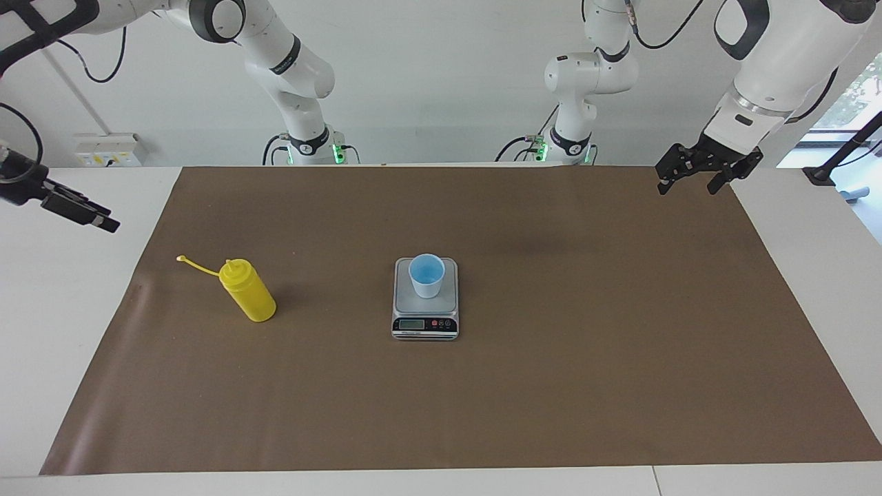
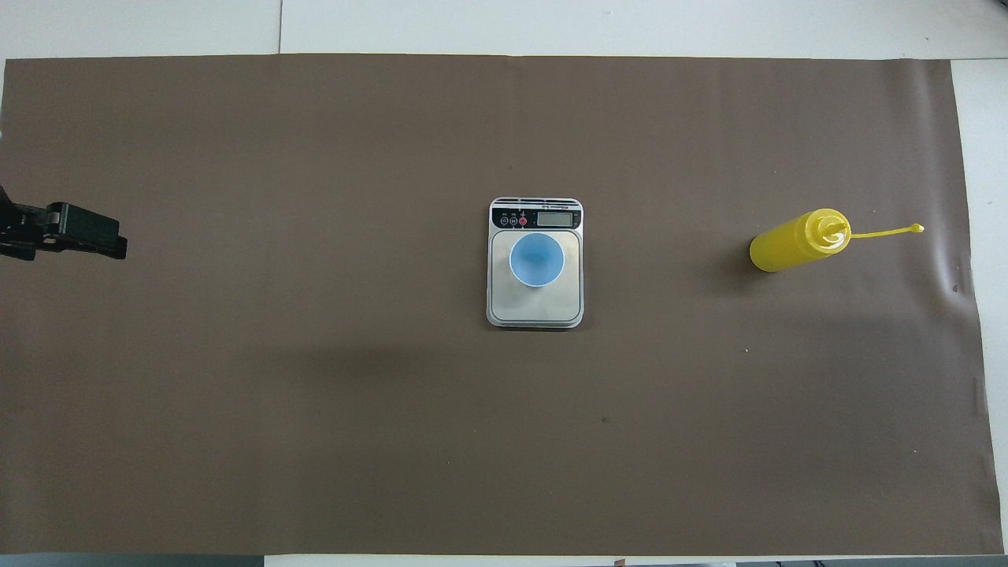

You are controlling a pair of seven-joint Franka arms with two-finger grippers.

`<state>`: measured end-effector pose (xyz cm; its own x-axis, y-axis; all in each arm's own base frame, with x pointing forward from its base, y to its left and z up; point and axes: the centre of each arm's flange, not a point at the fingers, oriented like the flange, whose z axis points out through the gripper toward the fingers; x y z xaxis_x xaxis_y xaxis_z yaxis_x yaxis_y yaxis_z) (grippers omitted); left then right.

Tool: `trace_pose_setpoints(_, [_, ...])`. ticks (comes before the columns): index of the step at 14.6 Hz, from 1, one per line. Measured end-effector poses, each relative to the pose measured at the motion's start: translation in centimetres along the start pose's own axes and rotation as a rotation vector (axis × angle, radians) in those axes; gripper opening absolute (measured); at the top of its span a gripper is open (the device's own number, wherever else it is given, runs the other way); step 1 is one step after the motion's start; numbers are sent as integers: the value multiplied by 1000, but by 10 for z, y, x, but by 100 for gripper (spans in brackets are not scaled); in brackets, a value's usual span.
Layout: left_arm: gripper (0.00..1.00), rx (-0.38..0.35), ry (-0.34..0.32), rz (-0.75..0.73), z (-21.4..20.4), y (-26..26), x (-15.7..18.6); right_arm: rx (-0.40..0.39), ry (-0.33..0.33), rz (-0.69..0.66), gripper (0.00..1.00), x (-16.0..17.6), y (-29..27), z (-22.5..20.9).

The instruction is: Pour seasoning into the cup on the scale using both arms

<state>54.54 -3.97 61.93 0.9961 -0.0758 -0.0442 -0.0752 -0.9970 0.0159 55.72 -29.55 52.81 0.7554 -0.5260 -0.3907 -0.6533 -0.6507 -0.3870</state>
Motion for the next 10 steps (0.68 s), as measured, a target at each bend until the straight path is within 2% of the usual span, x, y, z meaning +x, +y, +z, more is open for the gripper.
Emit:
trace_pose_setpoints(4, [100,0,1,-1,-1,0,-3,-1,-80,55,100,-7,14,25])
trace_pose_setpoints(7, [100,2,-2,-2,0,-1,-4,-3,-46,99,100,-6,16,22])
trace_pose_setpoints(8, [100,2,-2,-3,0,-1,-4,-6,-31,185,100,-5,16,20])
trace_pose_setpoints(10, [100,2,-2,-5,0,-3,-4,3,15,456,100,-1,13,17])
